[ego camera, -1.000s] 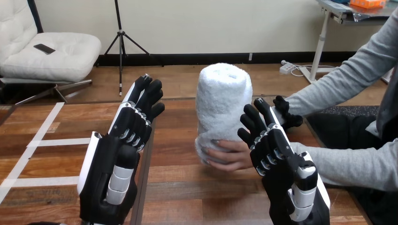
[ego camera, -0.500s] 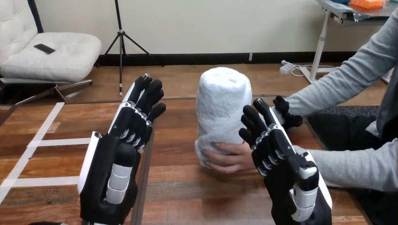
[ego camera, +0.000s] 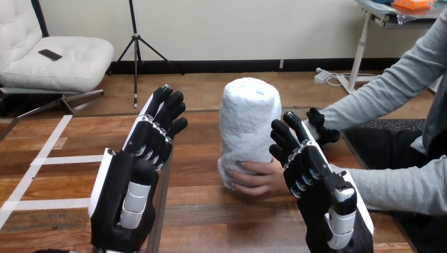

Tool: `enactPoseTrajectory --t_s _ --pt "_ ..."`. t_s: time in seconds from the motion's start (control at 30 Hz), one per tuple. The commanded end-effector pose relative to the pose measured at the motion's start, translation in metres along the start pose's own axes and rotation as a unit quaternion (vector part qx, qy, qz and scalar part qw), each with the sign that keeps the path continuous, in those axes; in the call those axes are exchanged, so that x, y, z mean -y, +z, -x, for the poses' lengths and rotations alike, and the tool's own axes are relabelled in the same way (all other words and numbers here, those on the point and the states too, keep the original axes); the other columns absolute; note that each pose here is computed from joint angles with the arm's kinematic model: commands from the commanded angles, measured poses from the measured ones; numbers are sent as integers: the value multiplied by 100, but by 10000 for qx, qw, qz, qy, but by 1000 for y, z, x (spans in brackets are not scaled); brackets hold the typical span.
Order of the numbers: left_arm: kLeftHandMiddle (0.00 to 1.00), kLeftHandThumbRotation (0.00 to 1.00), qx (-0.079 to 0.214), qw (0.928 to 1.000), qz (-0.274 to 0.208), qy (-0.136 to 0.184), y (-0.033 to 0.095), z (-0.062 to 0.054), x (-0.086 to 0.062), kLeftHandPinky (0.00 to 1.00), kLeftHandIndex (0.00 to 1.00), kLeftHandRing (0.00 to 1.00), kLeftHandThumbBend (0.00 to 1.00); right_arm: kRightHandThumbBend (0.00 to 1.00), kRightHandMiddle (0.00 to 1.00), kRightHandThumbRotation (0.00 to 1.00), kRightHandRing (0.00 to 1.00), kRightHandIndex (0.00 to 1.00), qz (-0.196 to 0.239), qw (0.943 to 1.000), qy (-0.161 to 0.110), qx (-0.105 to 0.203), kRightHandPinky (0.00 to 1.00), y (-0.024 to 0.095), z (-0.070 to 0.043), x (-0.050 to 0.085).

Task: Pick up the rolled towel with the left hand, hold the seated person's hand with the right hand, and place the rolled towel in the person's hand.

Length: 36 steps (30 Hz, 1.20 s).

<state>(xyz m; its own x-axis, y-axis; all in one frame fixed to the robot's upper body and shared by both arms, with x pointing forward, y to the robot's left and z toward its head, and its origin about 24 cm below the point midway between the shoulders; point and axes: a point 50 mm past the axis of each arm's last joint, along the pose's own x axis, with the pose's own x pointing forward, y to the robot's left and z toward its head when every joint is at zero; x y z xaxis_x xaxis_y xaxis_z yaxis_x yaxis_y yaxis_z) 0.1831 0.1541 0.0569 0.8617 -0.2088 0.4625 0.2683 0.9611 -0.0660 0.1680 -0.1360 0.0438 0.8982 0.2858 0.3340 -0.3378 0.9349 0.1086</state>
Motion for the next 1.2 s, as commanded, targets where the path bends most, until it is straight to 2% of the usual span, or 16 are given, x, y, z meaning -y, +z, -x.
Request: enactPoseTrajectory --t_s 0.0,1.17 --pt "92 88 -53 9999 73 -56 4 8 7 90 92 93 81 100 95 100 97 97 92 9993 60 353 100 9 -13 2" --pt "92 89 -29 9999 37 -91 5 7 6 89 92 93 81 100 95 100 97 97 112 9993 12 345 100 9 -11 4"
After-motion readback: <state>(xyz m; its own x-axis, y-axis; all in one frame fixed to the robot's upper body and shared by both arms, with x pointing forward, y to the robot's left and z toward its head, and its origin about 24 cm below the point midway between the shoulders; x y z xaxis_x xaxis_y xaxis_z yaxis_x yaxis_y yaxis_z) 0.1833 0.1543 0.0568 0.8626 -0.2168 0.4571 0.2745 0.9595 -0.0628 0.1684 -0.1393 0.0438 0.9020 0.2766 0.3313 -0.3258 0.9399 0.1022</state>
